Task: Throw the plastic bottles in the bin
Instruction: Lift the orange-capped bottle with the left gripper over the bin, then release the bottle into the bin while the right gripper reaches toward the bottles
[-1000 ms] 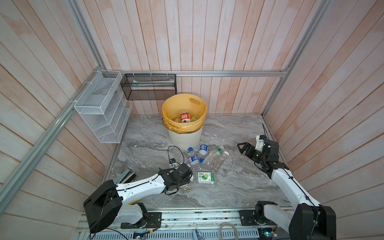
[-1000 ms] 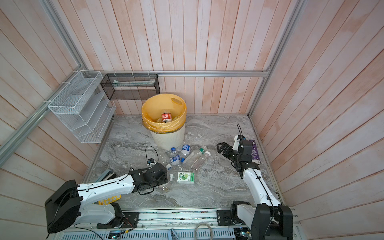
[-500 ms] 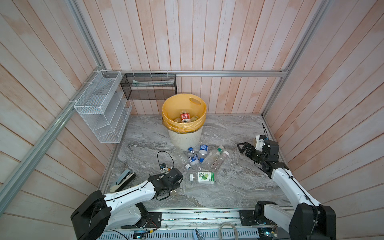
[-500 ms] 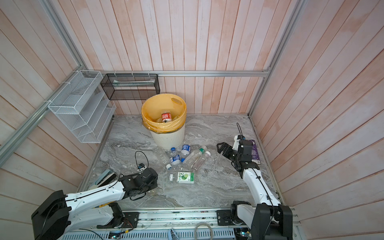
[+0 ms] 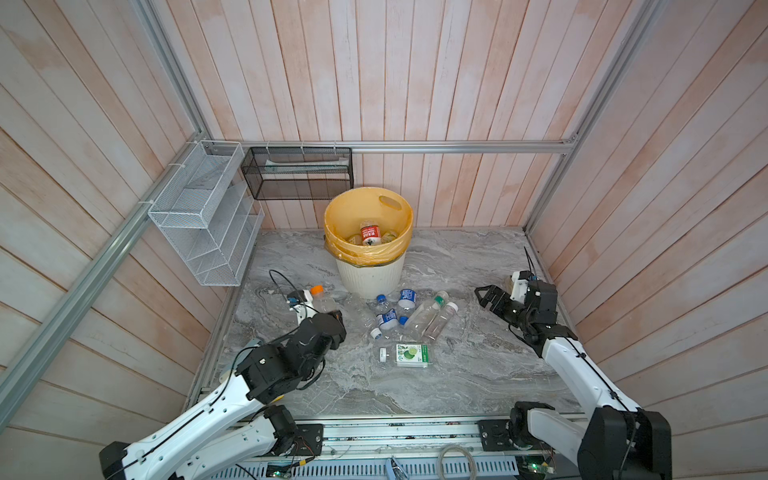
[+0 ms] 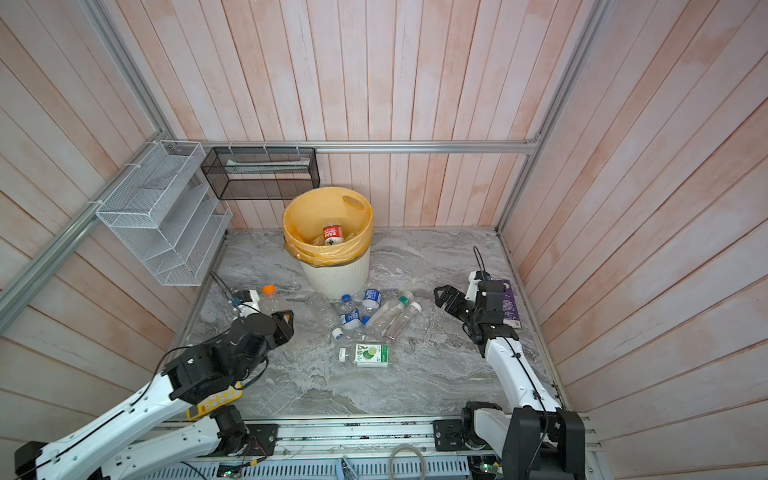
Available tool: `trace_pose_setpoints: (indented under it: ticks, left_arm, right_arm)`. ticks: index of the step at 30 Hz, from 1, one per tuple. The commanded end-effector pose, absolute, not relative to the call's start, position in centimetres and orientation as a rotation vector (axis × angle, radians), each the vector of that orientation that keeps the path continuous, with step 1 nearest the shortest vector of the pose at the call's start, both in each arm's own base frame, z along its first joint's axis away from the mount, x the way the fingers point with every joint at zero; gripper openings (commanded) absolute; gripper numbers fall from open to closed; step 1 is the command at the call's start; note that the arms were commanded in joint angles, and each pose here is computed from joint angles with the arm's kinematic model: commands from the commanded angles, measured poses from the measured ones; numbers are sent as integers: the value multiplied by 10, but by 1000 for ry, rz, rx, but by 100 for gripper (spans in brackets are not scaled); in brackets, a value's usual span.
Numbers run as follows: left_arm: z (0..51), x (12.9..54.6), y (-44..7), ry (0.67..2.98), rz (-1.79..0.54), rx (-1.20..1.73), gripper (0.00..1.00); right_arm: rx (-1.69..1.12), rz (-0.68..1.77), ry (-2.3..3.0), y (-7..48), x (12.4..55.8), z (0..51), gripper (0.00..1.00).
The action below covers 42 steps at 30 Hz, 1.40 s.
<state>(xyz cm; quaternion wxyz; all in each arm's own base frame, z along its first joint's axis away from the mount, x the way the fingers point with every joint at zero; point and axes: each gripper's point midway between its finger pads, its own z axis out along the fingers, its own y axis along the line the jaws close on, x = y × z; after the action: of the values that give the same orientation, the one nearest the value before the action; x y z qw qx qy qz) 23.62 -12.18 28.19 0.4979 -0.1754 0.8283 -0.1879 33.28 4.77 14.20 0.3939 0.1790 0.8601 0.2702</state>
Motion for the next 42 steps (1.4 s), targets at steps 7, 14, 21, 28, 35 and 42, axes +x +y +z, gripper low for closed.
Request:
trace_pose_setpoints:
  ticks: [7, 14, 21, 28, 35, 42]
  left_arm:
    - [442, 325, -141, 1668, -312, -101, 54]
    - [436, 429, -218, 1907, -395, 137, 66]
    - [434, 450, -229, 1959, -371, 137, 100]
    - [465, 401, -210, 1701, -365, 91, 100]
    - [435, 351, -183, 1665, -358, 40, 100]
    - [372, 316, -145, 1753, -334, -69, 100]
  right_arm:
    - [413, 751, 2148, 62, 324, 148, 98]
    - [377, 770, 2140, 71, 321, 159, 98]
    - [383, 759, 2152, 71, 315, 158, 98]
    - [371, 755, 2180, 78, 314, 152, 98]
    - [345, 762, 2262, 104, 313, 131, 98]
    - [331, 747, 2364, 136, 304, 107, 98]
